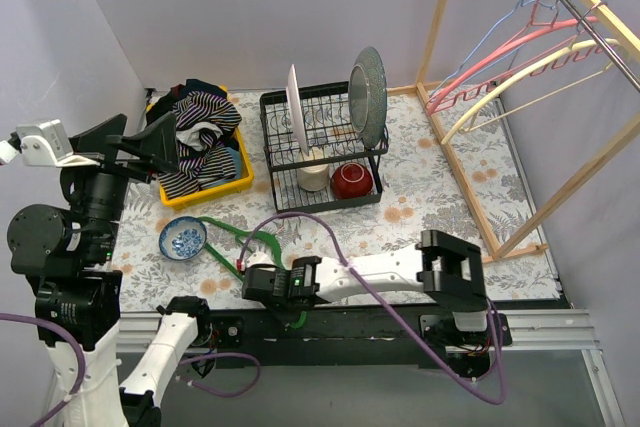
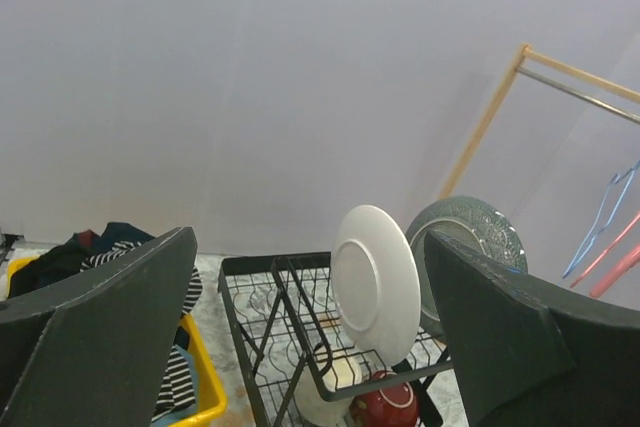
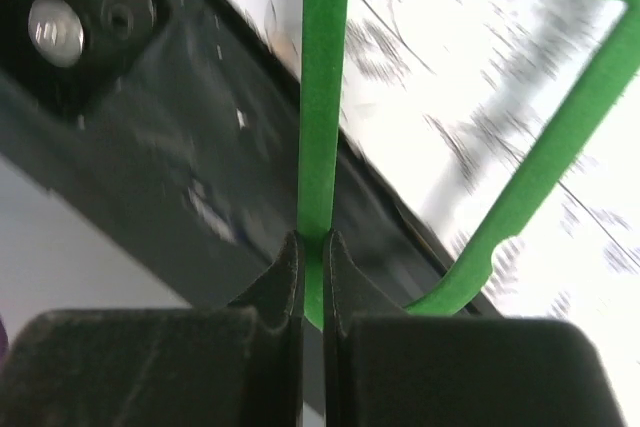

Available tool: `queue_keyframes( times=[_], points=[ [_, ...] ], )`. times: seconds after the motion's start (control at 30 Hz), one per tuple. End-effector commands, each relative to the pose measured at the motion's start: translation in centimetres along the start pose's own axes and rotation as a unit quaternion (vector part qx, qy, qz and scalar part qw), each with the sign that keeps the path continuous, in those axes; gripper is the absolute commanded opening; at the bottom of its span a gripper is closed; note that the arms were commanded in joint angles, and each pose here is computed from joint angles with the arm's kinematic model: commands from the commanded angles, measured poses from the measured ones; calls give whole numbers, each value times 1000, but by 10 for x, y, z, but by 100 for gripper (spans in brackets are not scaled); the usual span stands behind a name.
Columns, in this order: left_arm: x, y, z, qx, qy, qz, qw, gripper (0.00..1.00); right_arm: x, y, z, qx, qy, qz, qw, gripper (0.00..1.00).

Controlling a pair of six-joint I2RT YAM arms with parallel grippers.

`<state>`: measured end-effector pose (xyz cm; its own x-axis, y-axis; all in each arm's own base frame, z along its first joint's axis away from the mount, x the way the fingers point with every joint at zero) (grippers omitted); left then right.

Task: Remove the tank top from the hanger
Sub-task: Move the hanger to the center of the board.

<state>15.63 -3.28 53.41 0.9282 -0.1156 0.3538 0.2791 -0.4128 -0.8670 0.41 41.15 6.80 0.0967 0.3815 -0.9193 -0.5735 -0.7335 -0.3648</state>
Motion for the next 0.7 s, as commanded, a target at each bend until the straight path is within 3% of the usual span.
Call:
queue_keyframes(
  times=[0.0,0.2,0.43,0.67],
  points=[
    [9,36,10,17,-3,66,998,98,-55,-16,-18,-32,33,-71,996,1],
    [15,78,12,36,35,141,989,98,-106,1,-32,-63,40,-90,993,1],
    [-2,112,-17,0,161,199,967,98,-161,29,-41,-84,24,-106,991,1],
    [-31,163,-29,-20,271,267,925,98,-190,39,-52,-79,8,-144,986,1]
  ],
)
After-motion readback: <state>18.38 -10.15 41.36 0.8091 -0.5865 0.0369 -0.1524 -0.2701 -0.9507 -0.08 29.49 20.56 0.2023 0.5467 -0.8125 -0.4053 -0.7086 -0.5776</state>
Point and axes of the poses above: each gripper's point midway between its finger pads, its own x axis out along the fingers, its own z axis along the line the jaws close on, y = z × x, the point moved 3 cm from there along -x, back along the fingers, and after that the axes turned 3 degrees about -x, right-handed, at the moved point
